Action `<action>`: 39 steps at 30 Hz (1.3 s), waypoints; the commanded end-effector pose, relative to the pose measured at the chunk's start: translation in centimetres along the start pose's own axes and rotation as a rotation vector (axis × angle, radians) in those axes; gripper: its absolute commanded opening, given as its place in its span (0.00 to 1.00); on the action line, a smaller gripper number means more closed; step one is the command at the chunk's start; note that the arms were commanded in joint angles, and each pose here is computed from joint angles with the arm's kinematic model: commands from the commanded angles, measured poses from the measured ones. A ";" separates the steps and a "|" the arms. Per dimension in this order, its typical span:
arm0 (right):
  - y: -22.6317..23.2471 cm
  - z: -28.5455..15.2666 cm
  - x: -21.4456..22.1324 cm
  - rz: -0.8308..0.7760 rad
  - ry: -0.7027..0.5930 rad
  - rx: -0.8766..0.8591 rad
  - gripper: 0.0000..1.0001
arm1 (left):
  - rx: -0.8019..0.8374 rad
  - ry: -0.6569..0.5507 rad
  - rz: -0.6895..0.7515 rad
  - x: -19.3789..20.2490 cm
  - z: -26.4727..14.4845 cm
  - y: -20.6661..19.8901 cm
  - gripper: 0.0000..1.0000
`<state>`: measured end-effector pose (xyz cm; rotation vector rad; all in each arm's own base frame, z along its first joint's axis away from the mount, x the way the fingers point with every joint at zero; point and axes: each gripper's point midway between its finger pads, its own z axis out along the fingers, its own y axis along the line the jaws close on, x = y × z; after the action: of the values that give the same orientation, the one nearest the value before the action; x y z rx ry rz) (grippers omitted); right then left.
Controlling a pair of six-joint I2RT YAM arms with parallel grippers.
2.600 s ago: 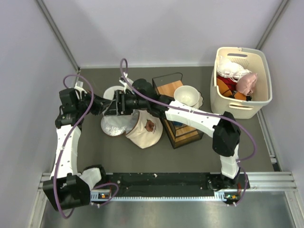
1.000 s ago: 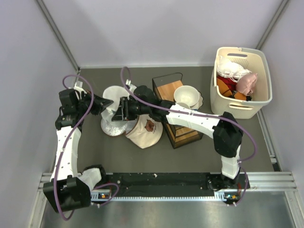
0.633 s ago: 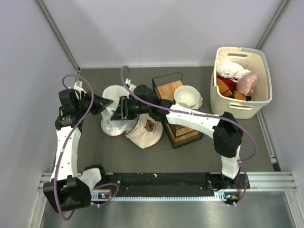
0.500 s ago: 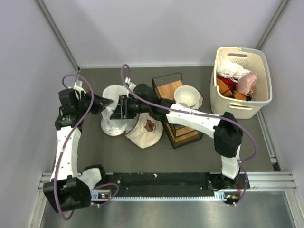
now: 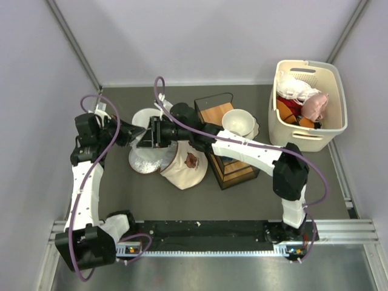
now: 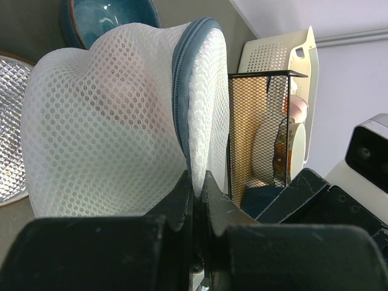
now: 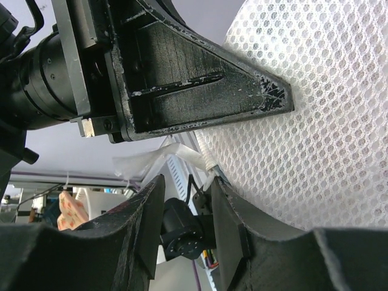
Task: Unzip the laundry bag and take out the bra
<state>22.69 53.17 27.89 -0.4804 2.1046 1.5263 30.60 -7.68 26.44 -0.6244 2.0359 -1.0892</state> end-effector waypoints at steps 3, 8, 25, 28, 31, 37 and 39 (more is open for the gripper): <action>0.7 0.3 -1.9 -0.013 -0.056 -0.012 0.35 | 0.072 -0.008 0.052 -0.1 -0.7 -2.0 0.00; 0.1 0.2 -1.8 -0.006 -0.063 0.007 0.27 | 0.072 -0.010 0.054 -0.1 -0.8 -2.0 0.00; -2.5 0.1 -1.7 0.051 -0.110 0.113 0.31 | 0.072 -0.021 0.062 0.0 -1.2 -2.2 0.00; -2.7 -0.1 -1.8 0.056 -0.122 0.126 0.30 | 0.070 -0.020 0.060 0.1 -1.2 -2.2 0.00; -2.8 0.0 -1.7 0.059 -0.121 0.129 0.29 | 0.070 -0.023 0.060 0.0 -1.2 -2.3 0.00; -2.8 0.0 -1.7 0.063 -0.126 0.128 0.20 | 0.071 -0.022 0.060 0.1 -1.3 -2.3 0.00; -2.9 -0.1 -1.8 0.064 -0.129 0.133 0.17 | 0.073 -0.022 0.061 0.1 -1.3 -2.3 0.00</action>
<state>23.81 53.03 26.43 -0.3440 2.1542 1.4755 30.68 -7.28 26.43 -0.6346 2.0254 -1.0536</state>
